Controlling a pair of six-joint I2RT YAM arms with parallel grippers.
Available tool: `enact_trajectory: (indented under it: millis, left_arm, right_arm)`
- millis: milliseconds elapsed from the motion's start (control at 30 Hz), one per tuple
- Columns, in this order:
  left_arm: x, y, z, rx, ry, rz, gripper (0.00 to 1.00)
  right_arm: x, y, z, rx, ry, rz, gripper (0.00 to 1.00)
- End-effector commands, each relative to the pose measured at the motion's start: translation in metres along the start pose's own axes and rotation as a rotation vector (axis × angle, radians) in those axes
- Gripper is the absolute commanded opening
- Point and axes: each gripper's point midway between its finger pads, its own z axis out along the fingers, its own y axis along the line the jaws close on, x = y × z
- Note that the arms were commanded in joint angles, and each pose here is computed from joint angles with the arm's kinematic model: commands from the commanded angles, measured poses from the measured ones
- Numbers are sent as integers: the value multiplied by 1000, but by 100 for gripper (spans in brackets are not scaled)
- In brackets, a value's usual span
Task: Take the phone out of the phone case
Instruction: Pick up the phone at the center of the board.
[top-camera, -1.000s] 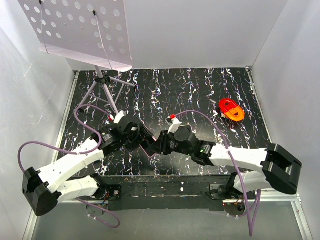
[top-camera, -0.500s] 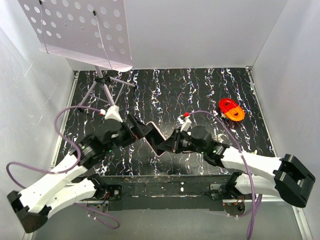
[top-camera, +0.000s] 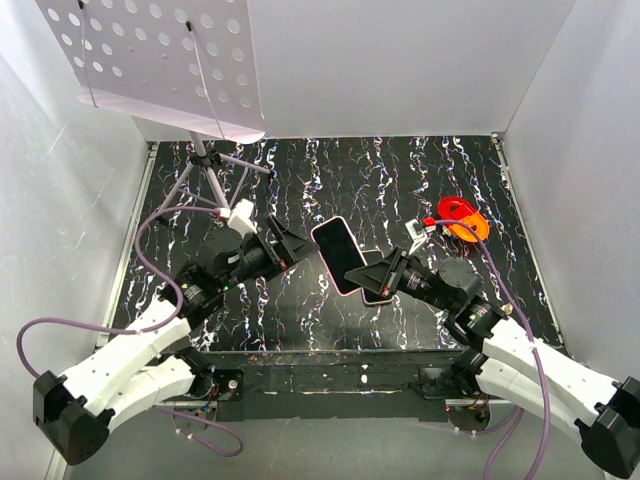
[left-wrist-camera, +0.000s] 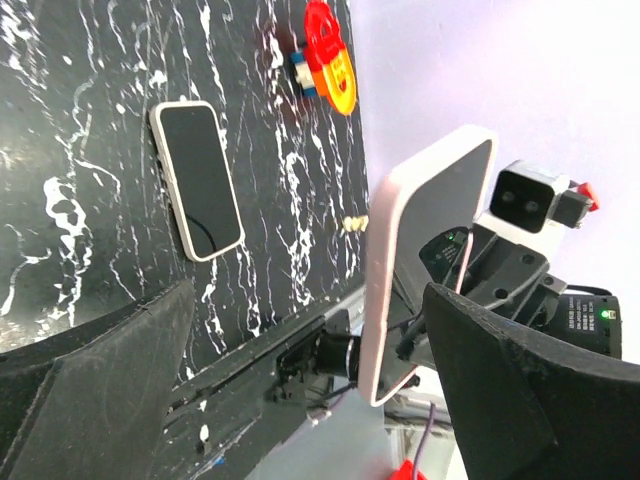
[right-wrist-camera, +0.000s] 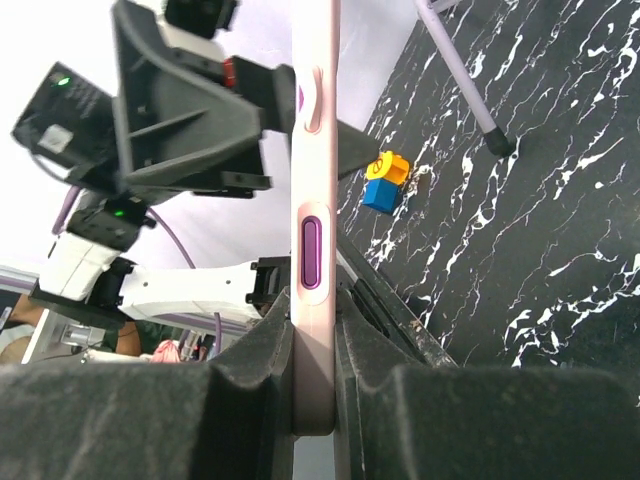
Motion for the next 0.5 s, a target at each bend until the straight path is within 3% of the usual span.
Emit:
enact_trajectory:
  millis: [0, 200, 367, 467]
  left_arm:
    - [12, -44, 5, 281, 105, -33, 98]
    - [12, -60, 10, 402, 112, -50, 84]
    - [10, -67, 14, 429, 119, -25, 62]
    - [14, -70, 17, 438, 148, -15, 44]
  right_arm:
    - [-8, 25, -6, -107, -30, -9, 1]
    - [-8, 36, -7, -176, -33, 13, 1]
    - [-4, 45, -9, -248, -20, 40, 1]
    - [-3, 45, -8, -247, -12, 46, 1]
